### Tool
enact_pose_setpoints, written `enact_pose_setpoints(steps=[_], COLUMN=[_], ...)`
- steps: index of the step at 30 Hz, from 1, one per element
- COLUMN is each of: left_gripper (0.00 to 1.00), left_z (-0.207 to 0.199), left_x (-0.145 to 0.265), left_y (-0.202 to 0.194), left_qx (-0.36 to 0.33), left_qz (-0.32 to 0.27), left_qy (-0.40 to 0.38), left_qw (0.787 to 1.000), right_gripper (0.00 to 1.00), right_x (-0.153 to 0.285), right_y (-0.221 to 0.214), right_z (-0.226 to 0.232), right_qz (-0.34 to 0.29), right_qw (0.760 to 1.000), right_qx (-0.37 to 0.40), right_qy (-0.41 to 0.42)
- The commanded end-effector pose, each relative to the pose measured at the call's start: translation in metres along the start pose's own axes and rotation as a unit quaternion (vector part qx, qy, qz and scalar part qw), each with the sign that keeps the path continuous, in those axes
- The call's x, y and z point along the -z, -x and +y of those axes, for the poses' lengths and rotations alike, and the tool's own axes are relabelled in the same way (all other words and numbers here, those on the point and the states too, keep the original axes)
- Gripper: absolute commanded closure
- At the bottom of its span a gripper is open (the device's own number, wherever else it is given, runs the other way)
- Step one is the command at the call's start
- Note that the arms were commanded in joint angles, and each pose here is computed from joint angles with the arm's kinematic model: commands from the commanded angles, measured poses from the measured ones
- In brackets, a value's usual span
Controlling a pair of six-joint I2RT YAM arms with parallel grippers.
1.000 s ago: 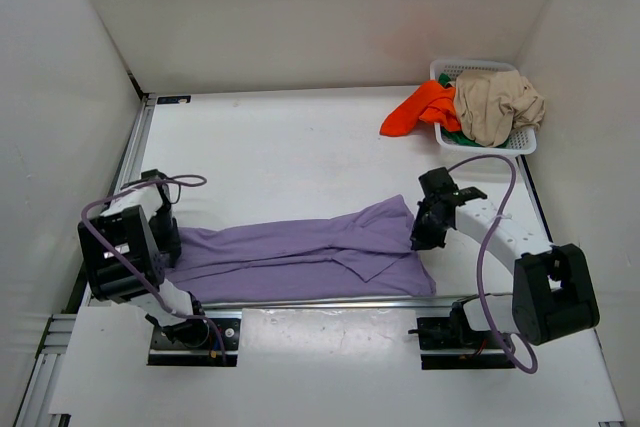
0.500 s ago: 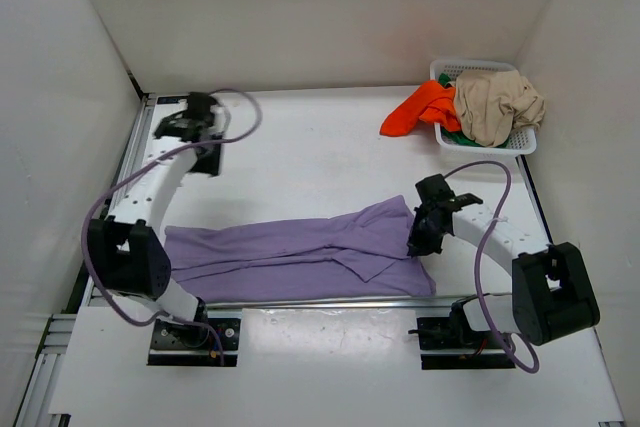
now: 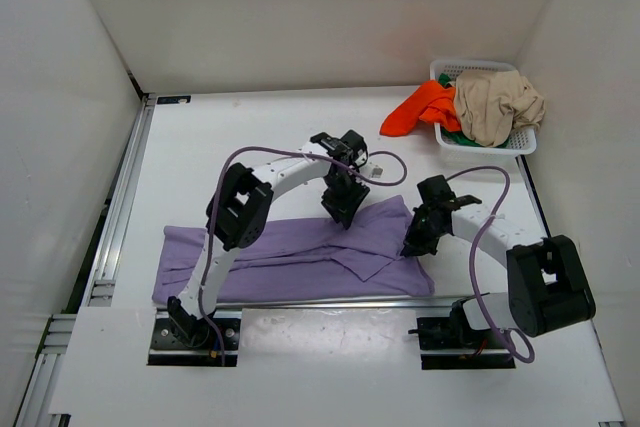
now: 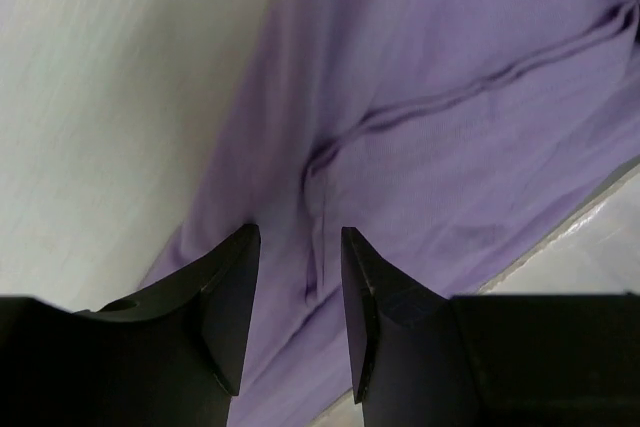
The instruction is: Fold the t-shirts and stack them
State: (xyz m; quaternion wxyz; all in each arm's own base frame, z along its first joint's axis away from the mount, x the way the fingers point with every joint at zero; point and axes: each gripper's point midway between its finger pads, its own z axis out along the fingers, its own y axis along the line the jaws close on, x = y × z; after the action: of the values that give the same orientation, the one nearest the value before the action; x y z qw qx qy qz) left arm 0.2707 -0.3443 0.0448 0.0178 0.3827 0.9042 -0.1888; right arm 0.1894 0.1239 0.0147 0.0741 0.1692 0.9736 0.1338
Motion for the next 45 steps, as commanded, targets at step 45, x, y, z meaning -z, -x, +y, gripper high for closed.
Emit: enact_pose_setpoints(steps=[45], left_gripper=[0.89], left_z=[-0.012], left_x=[0.000], left_y=[0.031], left_qx=[-0.029], left_qz=[-0.040], left_qy=[0.004], left_qw=[0.999], right_gripper=[1.00], right_x=[-0.003], right_y=[-0.005], right_z=[-0.024], right_qz=[0.003], right_qw=[0.999], right_qx=[0.005], right_qy=[-0.034])
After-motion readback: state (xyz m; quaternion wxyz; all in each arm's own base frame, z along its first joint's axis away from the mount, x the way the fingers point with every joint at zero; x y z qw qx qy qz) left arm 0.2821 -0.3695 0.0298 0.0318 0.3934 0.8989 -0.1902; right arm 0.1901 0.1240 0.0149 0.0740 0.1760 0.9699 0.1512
